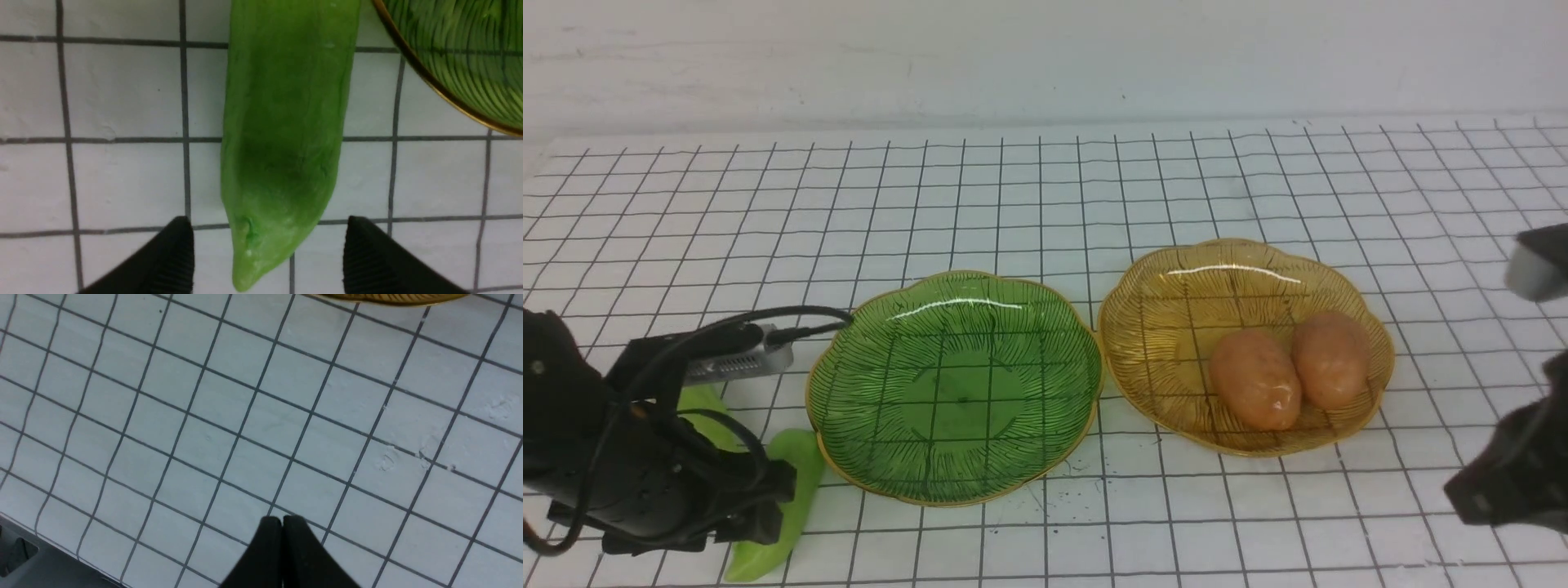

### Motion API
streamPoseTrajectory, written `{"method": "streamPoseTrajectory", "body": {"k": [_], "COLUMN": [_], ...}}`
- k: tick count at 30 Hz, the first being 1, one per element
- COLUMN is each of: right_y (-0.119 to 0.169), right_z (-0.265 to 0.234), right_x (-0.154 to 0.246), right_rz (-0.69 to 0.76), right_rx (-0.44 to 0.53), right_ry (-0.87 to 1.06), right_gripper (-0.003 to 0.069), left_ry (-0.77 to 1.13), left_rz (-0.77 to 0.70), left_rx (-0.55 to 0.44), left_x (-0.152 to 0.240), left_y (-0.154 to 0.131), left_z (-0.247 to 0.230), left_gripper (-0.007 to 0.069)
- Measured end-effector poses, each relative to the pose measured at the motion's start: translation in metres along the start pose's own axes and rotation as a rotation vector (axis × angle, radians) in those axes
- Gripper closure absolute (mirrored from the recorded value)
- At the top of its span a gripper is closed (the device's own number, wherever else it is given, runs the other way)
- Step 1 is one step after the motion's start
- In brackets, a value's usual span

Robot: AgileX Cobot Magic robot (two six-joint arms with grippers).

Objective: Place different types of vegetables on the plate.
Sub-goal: 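Put the green cucumber next to the left plate into that plate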

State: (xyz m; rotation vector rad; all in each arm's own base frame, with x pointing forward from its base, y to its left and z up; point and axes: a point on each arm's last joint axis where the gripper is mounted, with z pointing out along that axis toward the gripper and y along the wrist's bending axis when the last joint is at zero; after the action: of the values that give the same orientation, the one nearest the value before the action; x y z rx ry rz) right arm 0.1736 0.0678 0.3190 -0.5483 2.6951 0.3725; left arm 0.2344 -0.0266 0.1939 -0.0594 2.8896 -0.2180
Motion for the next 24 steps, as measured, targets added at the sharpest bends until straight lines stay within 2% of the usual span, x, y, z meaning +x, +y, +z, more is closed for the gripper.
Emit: {"method": "streamPoseTrajectory", "body": {"k": [5, 10, 12, 14, 16, 17, 24], "right_y": [0.005, 0.005, 0.005, 0.005, 0.005, 0.005, 0.005], "right_z": [-0.016, -0.017, -0.017, -0.017, -0.017, -0.017, -0.017], "right_x": [0.008, 0.010, 0.010, 0.010, 0.010, 0.010, 0.010], "right_rz": [-0.019, -0.023, -0.023, -0.023, -0.023, -0.023, -0.023], "right_rx": [0.007, 0.007, 0.008, 0.008, 0.008, 0.008, 0.008], "right_ry": [-0.066, -0.071, -0.071, -0.071, -0.071, -0.071, -0.071], "right_gripper": [0.0673, 0.0673, 0.0673, 0.0673, 0.0673, 0.0673, 0.0673], "left_ry": [0.041, 0.064, 0.080, 0.095, 0.113, 0.120, 0.169], "left_rz": [0.044, 0.034, 0.032, 0.031, 0.030, 0.029, 0.105], "left_rx": [0.014, 0.022, 0.019, 0.017, 0.011, 0.009, -0.016], "left_x": [-0.004, -0.006, -0.006, -0.005, -0.005, -0.004, -0.007], "left_y": [0.000, 0.001, 0.001, 0.002, 0.003, 0.003, 0.002], "left_z": [0.018, 0.030, 0.036, 0.039, 0.043, 0.044, 0.014], "left_gripper": [0.0096, 0.0087, 0.0104, 0.0154, 0.0260, 0.0288, 0.0286]}}
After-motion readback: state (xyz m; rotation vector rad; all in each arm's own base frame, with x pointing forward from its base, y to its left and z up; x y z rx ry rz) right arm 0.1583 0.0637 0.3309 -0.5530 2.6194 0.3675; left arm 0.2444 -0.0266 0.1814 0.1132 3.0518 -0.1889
